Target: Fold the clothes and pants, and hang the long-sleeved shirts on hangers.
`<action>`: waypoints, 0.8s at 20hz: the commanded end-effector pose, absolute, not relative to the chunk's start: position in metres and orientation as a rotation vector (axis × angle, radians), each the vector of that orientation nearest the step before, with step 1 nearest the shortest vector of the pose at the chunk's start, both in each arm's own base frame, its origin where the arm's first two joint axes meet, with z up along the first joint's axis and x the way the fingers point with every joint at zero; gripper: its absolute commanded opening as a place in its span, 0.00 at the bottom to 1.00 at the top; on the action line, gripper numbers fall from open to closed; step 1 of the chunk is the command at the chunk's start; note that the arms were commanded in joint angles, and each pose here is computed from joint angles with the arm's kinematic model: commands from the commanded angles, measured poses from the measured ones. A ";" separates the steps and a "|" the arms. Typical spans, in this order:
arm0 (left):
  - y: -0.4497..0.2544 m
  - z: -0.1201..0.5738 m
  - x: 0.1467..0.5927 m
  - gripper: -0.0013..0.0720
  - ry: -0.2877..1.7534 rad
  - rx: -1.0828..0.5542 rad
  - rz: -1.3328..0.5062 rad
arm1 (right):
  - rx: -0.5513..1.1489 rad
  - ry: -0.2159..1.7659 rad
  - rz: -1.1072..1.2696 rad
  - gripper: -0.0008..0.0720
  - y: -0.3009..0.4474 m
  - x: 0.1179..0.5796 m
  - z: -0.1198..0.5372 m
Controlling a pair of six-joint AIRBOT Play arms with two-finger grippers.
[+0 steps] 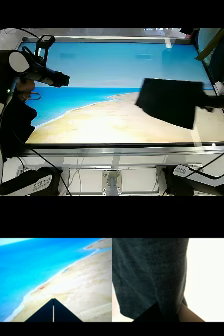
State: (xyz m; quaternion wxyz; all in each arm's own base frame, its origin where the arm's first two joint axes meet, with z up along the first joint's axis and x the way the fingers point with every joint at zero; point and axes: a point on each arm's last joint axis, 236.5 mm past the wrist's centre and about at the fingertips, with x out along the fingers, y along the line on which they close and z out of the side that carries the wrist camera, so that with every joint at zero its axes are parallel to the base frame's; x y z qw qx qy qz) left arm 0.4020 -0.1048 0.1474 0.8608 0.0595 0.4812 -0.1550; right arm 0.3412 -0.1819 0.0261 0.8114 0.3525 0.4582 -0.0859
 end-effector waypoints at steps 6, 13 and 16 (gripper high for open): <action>-0.102 0.148 0.405 0.04 0.999 0.133 -0.314 | 1.048 0.794 -0.827 0.07 -0.331 0.093 -0.004; -0.102 0.148 0.404 0.04 1.000 0.133 -0.315 | 1.283 0.912 -0.955 0.65 -0.284 0.030 -0.052; -0.102 0.148 0.404 0.04 1.000 0.133 -0.315 | 1.294 0.802 -0.962 0.66 -0.307 0.039 0.007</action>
